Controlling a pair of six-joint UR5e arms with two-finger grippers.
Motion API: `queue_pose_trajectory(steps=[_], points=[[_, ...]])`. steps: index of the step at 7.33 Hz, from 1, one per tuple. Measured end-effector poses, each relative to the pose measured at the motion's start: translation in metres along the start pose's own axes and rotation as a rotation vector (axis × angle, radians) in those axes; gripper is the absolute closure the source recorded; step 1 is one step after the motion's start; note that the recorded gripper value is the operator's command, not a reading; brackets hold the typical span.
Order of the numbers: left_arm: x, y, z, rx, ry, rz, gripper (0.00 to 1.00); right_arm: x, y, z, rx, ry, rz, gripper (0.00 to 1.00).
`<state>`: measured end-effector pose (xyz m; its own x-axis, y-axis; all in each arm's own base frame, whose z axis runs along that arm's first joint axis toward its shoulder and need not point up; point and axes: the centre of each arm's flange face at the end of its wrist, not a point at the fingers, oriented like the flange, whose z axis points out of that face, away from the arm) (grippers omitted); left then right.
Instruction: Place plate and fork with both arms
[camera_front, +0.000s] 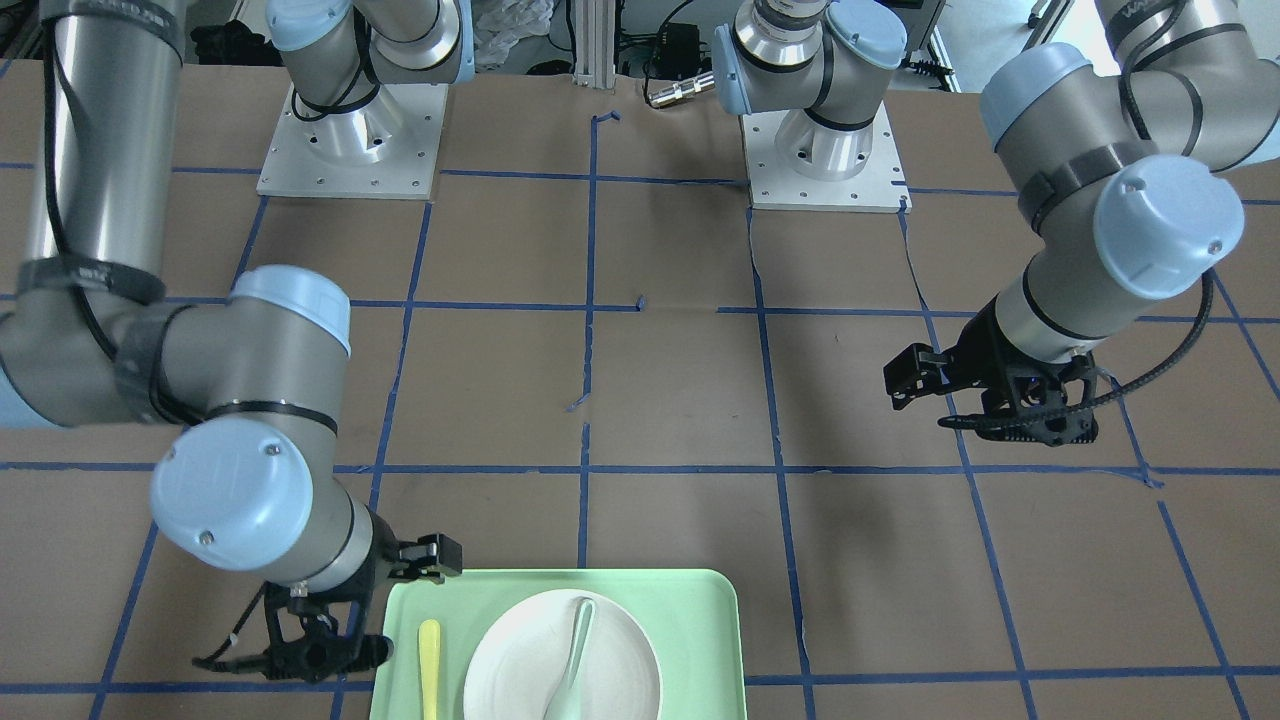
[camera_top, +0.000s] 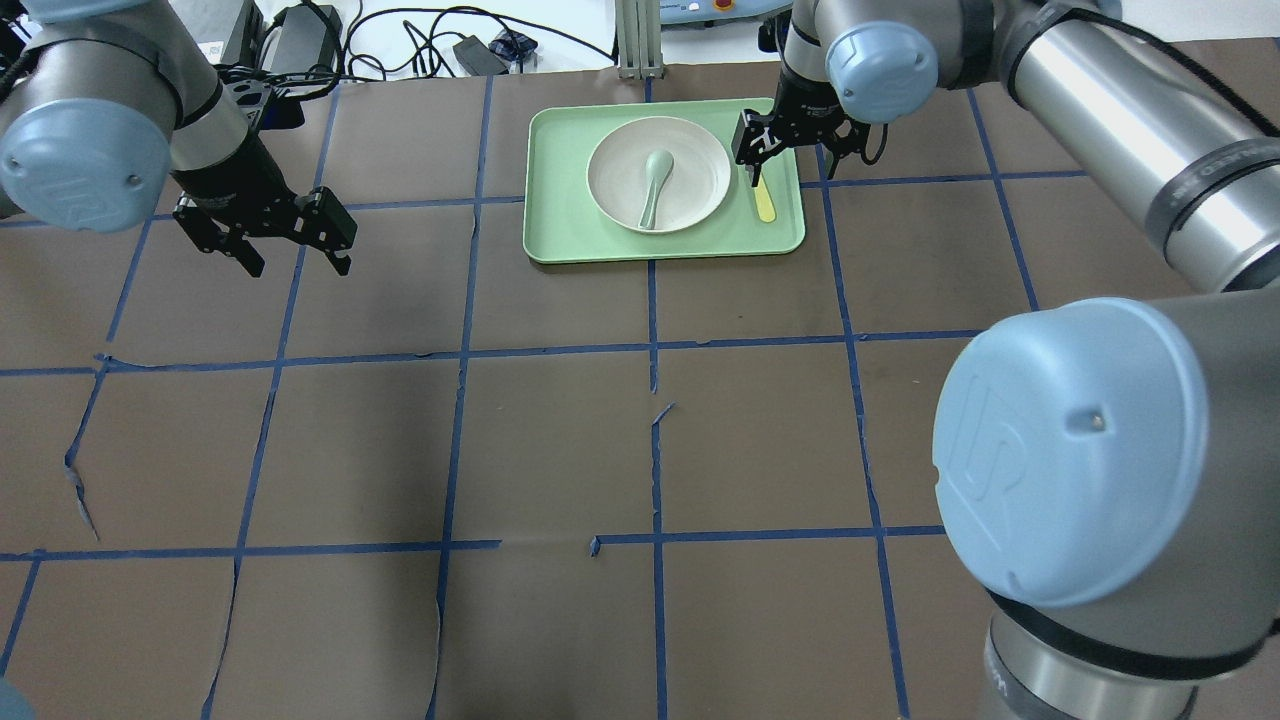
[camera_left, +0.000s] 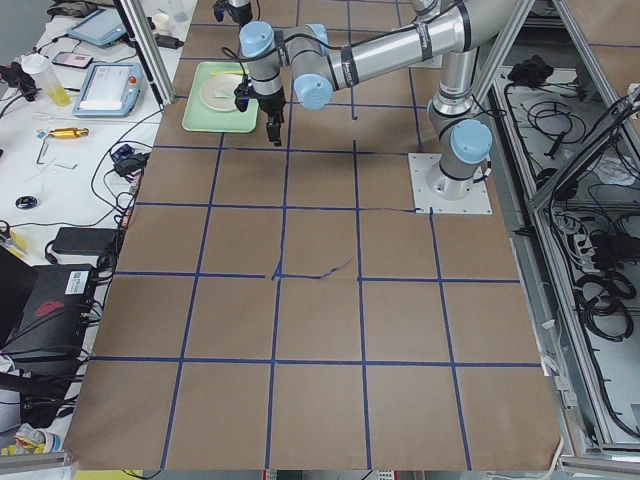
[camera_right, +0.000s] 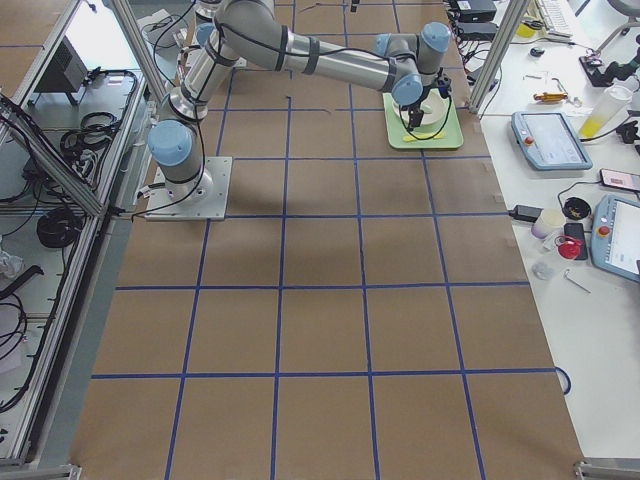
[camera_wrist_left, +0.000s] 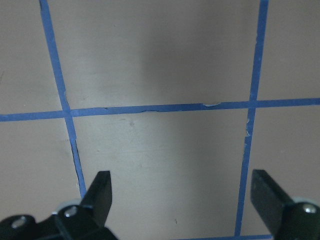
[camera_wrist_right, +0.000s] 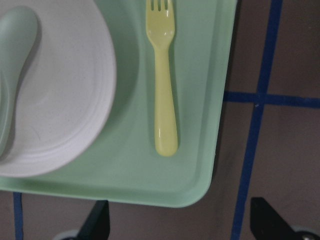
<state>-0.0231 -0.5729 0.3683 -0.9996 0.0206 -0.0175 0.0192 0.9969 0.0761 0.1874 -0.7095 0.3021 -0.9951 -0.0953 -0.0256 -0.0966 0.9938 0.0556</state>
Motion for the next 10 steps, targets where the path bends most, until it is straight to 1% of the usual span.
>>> queue_pose_trajectory(steps=[1,2,3,4,5,6,7,8,10], points=[[-0.003,0.008,-0.014,0.010,-0.044,-0.004,0.00,0.002,0.030,-0.039,-0.023,0.025,-0.003,0.00],[-0.005,0.017,-0.027,0.017,-0.081,-0.009,0.00,0.006,0.060,-0.071,-0.032,0.052,-0.004,0.00],[-0.005,0.024,-0.037,0.029,-0.100,-0.013,0.00,0.012,0.089,-0.097,-0.049,0.088,-0.002,0.00],[-0.003,0.029,-0.042,0.035,-0.105,-0.022,0.00,0.016,0.115,-0.122,-0.054,0.122,0.002,0.00],[0.000,0.033,-0.046,0.038,-0.098,-0.042,0.00,0.014,0.137,-0.142,-0.055,0.136,0.005,0.00],[0.005,0.035,-0.050,0.036,-0.078,-0.063,0.00,0.008,0.151,-0.154,-0.058,0.123,0.012,0.00],[0.015,0.035,-0.052,0.036,-0.056,-0.076,0.00,0.001,0.159,-0.158,-0.064,0.092,0.028,0.00],[0.029,0.035,-0.055,0.039,-0.039,-0.083,0.00,-0.003,0.162,-0.158,-0.069,0.075,0.039,0.00],[0.066,0.035,-0.067,0.050,-0.008,-0.055,0.00,-0.010,0.165,-0.145,-0.088,0.065,0.041,0.00]])
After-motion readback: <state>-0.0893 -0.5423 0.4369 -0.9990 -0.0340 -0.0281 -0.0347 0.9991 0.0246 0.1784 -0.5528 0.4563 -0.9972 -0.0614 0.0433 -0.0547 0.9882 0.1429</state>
